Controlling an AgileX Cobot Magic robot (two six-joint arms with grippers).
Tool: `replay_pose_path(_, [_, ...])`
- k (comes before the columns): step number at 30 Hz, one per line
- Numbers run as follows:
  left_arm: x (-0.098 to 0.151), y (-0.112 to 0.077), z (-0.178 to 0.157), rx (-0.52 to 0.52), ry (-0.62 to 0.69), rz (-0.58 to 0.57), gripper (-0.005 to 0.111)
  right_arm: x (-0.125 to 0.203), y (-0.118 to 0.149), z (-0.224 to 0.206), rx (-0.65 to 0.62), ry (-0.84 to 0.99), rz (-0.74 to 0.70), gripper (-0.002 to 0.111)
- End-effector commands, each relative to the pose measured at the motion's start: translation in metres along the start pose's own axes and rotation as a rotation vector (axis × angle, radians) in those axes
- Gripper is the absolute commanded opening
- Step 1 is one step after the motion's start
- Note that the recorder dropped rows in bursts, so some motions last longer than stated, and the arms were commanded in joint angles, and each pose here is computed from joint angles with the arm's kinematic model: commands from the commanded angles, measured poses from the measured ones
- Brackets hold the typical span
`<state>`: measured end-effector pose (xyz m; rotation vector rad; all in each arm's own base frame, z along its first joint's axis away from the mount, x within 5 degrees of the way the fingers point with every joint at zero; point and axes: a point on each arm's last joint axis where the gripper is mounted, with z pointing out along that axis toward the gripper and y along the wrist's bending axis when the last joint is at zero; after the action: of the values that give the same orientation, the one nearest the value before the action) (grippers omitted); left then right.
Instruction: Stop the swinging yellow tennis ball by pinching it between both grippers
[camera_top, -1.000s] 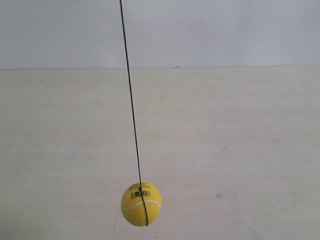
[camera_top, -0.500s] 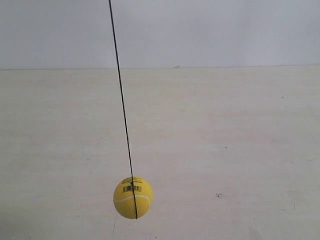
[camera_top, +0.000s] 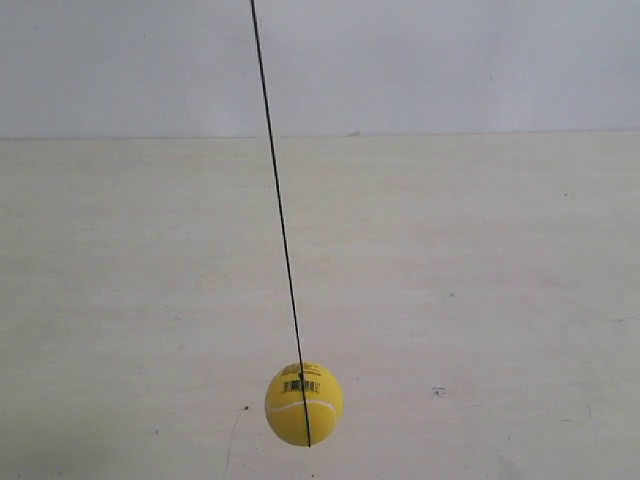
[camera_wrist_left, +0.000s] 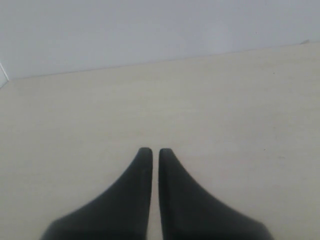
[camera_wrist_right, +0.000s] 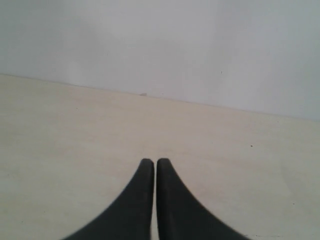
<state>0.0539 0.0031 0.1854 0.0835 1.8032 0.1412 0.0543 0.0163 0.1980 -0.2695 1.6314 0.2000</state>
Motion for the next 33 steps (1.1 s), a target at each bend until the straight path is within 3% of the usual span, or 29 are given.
replay_pose_path(1, [0.0008, 0.0, 0.0003, -0.003, -0.002, 0.002, 0.005, -0.0005, -0.0001, -0.0005, 0.002, -0.005, 0.015, 0.0])
replay_pose_path(24, [0.0008, 0.0, 0.0003, -0.003, -0.002, 0.002, 0.005, -0.0008, -0.0001, -0.0005, 0.002, -0.008, 0.014, 0.0])
replay_pose_path(33, [0.0006, 0.0005, 0.0003, -0.008, -0.004, 0.055, 0.005, -0.0025, -0.0001, -0.0006, 0.002, -0.027, 0.014, 0.0])
